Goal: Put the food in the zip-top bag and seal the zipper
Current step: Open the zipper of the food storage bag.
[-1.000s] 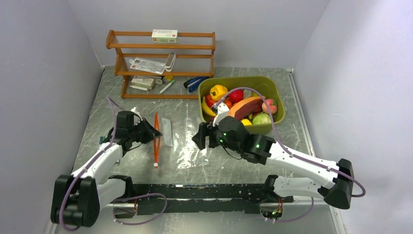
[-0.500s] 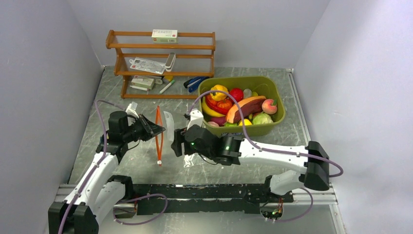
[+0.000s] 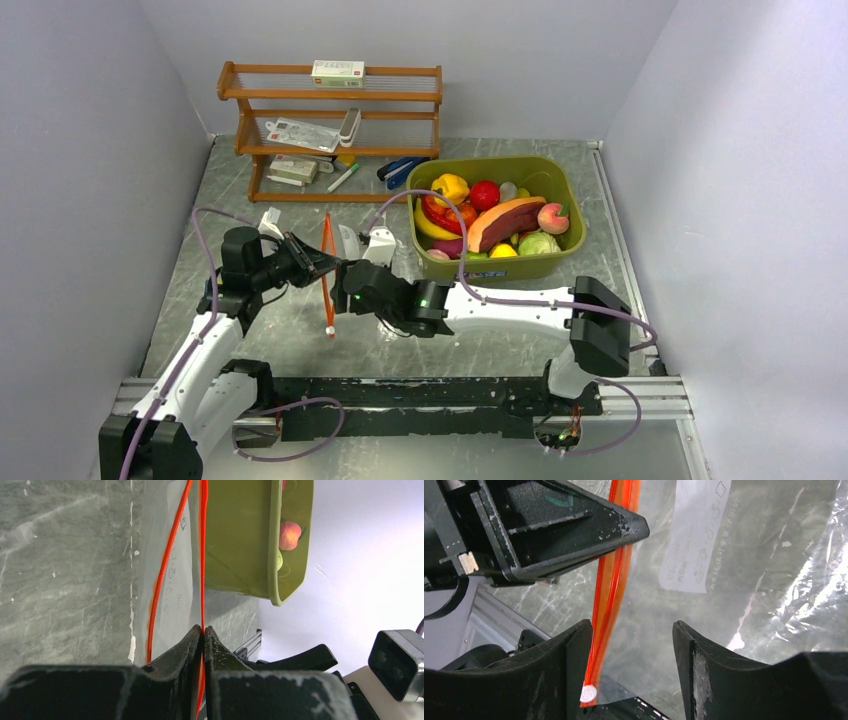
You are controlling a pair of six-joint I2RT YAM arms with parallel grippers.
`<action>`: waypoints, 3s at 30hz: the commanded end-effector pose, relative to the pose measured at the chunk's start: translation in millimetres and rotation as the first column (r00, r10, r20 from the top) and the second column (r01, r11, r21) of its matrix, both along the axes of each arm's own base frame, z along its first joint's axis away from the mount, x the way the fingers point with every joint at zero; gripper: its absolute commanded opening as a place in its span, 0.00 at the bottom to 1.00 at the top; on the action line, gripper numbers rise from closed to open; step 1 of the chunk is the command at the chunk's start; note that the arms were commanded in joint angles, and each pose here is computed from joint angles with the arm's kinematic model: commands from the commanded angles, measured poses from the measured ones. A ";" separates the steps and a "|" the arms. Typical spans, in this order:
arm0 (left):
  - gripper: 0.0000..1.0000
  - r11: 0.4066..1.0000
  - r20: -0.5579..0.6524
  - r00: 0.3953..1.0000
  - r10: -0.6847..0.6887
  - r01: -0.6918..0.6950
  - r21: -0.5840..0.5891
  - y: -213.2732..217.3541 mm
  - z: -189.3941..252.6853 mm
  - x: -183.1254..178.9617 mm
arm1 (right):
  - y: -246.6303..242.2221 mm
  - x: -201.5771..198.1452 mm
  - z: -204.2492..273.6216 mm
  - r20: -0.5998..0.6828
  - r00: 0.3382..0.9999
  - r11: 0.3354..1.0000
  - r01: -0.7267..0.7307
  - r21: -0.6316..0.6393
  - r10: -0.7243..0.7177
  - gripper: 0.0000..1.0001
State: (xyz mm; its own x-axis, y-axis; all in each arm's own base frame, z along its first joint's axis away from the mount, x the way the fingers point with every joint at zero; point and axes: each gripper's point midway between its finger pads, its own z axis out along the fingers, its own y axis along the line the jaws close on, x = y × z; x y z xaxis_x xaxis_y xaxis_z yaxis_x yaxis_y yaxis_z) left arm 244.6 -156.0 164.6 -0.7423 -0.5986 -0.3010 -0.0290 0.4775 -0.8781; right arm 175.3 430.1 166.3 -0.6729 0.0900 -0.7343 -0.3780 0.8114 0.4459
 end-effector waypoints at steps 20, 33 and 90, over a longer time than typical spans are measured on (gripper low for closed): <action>0.10 1.000 0.047 0.999 -0.008 0.008 0.005 0.3 28.7 0.0 | 6.0 35.1 -2.6 0.142 0.983 0.989 0.129 -0.074 -0.117 0.12; 0.58 0.943 0.142 0.990 0.000 -0.047 0.329 36.9 87.9 -8.2 | -7.2 26.8 40.7 0.253 0.967 0.997 0.021 0.070 -0.038 0.00; 0.51 0.911 0.311 0.922 -0.229 0.090 0.403 18.8 95.0 18.1 | 9.7 26.5 103.2 0.267 0.963 0.971 -0.023 0.239 -0.043 0.00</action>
State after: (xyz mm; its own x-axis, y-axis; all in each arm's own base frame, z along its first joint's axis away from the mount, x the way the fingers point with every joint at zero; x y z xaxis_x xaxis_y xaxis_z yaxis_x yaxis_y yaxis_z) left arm 248.8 -138.5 256.7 -0.6567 -0.2807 -0.7000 0.3243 0.7329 -0.5981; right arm 195.1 433.4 272.0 -0.4775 0.3146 -0.8204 -0.4965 0.6737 0.5474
